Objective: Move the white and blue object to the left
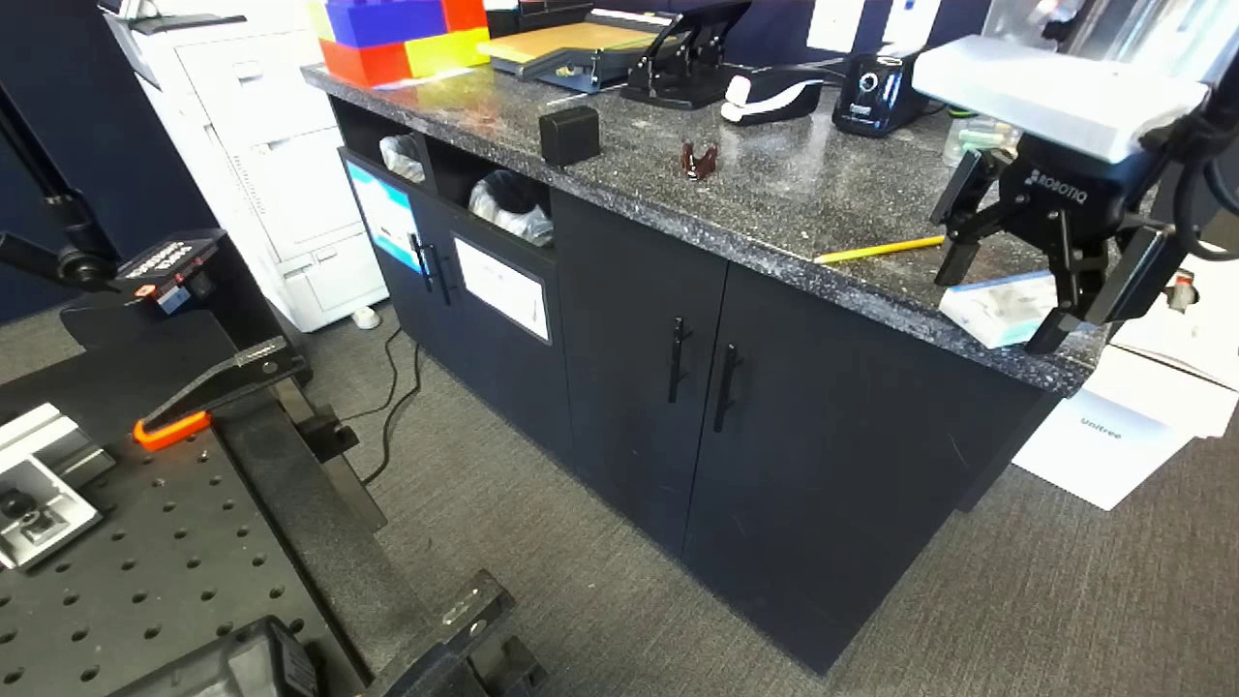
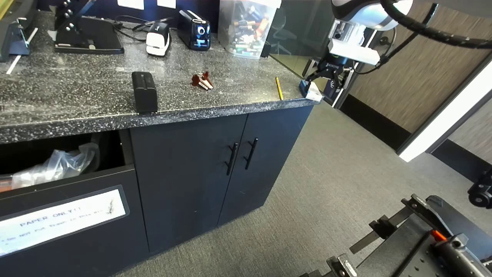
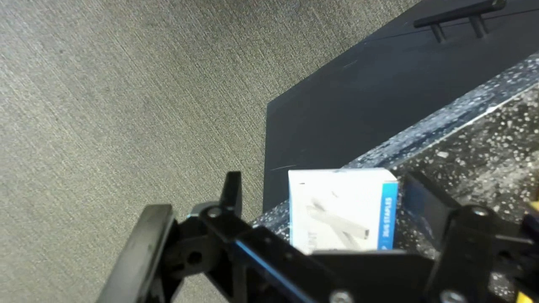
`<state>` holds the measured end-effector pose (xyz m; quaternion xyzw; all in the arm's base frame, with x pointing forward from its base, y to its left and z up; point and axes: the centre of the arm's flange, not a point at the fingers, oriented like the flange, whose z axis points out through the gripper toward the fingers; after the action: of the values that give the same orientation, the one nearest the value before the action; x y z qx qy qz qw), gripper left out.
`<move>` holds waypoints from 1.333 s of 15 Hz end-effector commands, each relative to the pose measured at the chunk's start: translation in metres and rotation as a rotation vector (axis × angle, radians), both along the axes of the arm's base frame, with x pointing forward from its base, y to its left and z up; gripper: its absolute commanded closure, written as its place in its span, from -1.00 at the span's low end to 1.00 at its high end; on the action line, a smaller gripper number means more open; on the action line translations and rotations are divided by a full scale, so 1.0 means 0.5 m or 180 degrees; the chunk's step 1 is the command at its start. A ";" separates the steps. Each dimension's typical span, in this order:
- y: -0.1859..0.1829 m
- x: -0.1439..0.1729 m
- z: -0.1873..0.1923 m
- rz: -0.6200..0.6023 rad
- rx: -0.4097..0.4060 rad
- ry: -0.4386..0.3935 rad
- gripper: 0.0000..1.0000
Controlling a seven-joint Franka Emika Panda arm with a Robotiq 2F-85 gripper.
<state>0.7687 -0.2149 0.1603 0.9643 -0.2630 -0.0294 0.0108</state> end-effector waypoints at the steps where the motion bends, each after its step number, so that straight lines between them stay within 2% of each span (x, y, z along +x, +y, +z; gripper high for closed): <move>1: -0.037 0.145 -0.021 0.0024 -0.0124 -0.0077 -0.43; 3: -0.040 0.143 -0.044 0.0036 -0.0150 -0.0066 -0.24; 6: -0.031 0.143 -0.070 0.0081 -0.0177 -0.0073 0.24; 10: 0.008 0.159 -0.010 0.0276 -0.0269 -0.0092 0.29; 14: 0.176 0.129 0.104 0.0806 -0.0149 -0.0216 0.32; 17: 0.337 0.157 0.154 0.1189 -0.0110 -0.0334 0.32; 20: 0.484 0.209 0.141 0.1504 -0.0002 -0.0384 0.32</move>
<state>0.8145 -0.0177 0.2321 0.9963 -0.0773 0.0360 0.0107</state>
